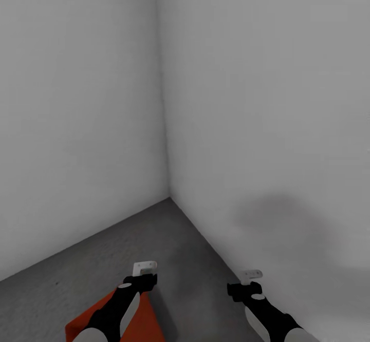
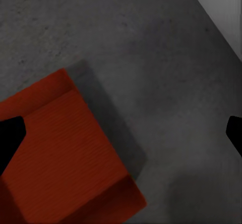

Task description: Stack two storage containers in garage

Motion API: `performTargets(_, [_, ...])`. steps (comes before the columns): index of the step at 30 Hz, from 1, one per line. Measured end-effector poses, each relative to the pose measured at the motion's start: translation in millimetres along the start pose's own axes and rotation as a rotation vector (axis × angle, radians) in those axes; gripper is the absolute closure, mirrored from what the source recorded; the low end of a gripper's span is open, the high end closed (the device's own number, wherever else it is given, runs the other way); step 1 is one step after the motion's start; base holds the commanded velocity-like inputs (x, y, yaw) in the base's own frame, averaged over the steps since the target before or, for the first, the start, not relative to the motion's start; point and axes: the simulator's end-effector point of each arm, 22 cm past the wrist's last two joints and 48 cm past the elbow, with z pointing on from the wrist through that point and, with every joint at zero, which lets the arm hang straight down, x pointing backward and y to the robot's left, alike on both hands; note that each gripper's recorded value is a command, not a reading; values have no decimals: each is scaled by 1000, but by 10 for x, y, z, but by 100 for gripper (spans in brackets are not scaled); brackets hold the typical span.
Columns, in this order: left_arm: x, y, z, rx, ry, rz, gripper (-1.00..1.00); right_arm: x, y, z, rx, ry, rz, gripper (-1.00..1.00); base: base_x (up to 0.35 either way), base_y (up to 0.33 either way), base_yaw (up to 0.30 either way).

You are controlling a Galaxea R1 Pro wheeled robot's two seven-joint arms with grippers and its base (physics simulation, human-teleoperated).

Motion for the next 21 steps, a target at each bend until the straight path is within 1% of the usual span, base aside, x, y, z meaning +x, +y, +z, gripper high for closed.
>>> performTargets(21, [-10, 1, -3, -1, -2, -1, -100, -6, -6, -2, 2, -1, 0, -100, 0, 0, -10])
